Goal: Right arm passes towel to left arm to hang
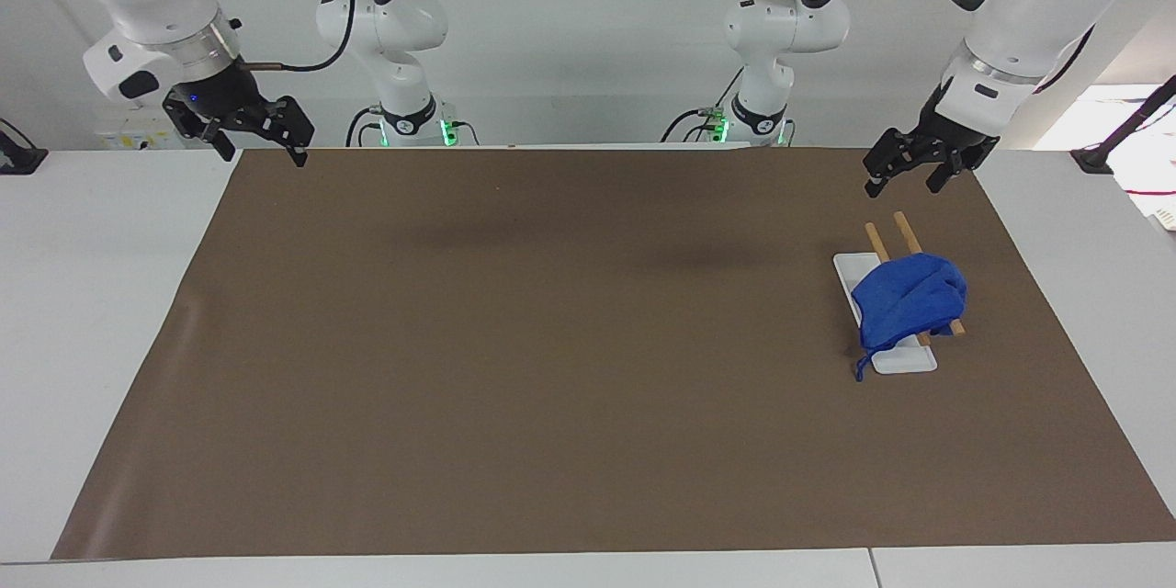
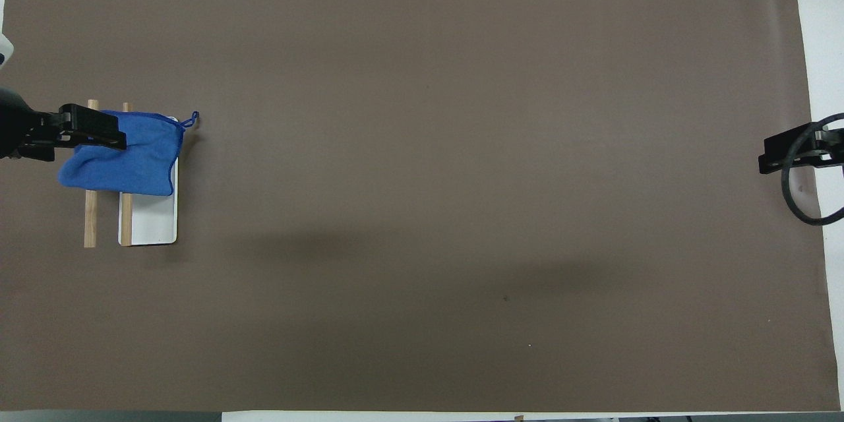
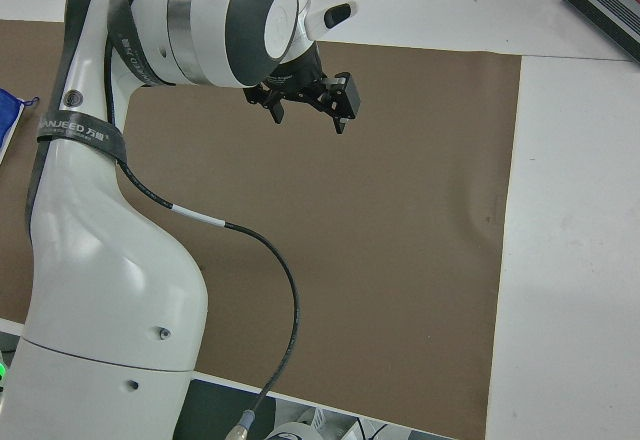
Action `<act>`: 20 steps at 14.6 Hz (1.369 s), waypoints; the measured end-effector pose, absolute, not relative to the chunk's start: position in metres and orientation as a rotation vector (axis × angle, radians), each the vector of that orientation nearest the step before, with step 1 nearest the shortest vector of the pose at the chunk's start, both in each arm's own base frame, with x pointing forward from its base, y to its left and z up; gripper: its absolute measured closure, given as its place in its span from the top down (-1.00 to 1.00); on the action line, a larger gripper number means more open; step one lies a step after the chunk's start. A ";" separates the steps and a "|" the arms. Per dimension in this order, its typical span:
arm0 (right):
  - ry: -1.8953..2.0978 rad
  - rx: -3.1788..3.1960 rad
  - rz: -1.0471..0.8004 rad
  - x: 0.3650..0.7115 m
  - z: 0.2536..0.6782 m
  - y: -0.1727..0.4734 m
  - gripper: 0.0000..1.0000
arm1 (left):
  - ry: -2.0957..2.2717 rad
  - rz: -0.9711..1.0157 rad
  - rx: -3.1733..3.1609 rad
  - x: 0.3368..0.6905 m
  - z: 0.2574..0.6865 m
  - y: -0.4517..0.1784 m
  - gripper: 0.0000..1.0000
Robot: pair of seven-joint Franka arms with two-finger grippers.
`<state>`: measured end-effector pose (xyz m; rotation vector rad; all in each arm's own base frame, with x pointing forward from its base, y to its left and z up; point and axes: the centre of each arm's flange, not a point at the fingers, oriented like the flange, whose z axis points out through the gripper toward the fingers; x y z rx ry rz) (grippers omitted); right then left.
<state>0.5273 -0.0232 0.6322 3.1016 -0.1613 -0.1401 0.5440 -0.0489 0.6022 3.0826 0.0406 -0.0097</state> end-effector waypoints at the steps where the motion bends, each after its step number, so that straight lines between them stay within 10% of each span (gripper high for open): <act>1: -0.162 3.102 -0.140 0.527 0.632 -0.023 1.00 | 0.028 -0.021 3.083 0.543 0.598 -0.048 1.00; 20: -0.163 3.103 -0.141 0.527 0.632 -0.023 1.00 | 0.018 0.007 3.120 0.541 0.608 -0.021 1.00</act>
